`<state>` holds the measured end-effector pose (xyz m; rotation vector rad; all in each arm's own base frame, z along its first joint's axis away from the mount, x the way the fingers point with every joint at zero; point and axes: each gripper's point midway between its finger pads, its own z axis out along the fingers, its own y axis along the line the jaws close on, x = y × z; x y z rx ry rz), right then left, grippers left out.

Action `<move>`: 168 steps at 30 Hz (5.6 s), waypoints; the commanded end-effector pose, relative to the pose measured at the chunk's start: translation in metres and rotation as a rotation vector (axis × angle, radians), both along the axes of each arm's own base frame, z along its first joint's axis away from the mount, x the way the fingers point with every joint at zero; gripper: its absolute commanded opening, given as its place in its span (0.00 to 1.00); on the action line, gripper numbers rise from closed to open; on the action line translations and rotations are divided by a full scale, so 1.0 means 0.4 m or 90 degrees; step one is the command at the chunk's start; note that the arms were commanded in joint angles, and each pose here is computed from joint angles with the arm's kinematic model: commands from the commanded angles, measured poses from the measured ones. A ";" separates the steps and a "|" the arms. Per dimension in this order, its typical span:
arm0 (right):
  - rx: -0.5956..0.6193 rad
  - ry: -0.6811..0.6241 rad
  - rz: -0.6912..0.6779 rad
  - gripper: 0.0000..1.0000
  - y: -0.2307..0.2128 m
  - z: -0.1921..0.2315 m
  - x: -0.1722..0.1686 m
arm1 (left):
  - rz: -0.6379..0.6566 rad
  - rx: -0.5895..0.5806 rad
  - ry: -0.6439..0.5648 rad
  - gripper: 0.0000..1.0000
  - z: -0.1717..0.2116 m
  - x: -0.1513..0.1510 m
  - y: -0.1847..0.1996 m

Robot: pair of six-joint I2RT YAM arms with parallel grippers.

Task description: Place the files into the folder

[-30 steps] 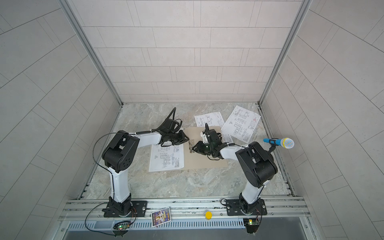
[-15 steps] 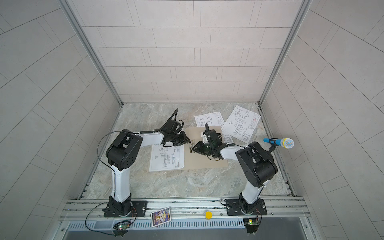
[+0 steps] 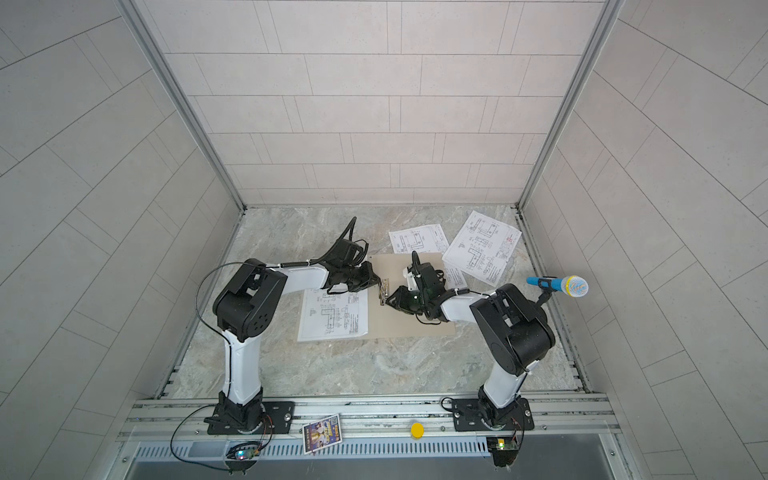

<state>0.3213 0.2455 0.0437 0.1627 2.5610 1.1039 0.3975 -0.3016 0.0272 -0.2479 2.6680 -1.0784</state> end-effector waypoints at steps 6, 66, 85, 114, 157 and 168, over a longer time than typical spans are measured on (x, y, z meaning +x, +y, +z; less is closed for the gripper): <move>0.010 -0.002 -0.007 0.28 0.003 0.008 0.005 | 0.047 0.022 -0.002 0.07 -0.022 0.003 0.041; 0.073 0.053 0.031 0.12 0.132 -0.013 0.026 | 0.140 0.011 -0.015 0.07 -0.013 0.001 0.127; 0.071 0.043 0.025 0.11 0.136 -0.004 0.039 | 0.142 0.011 -0.017 0.07 -0.011 0.001 0.130; 0.066 0.060 0.034 0.01 0.140 -0.037 0.030 | 0.141 0.007 -0.015 0.07 -0.018 0.000 0.129; -0.232 0.130 -0.003 0.00 -0.020 -0.203 -0.010 | 0.100 -0.044 -0.002 0.06 -0.035 -0.001 0.087; -0.165 0.127 -0.063 0.00 -0.026 -0.194 0.019 | 0.090 -0.056 0.003 0.06 -0.043 -0.004 0.077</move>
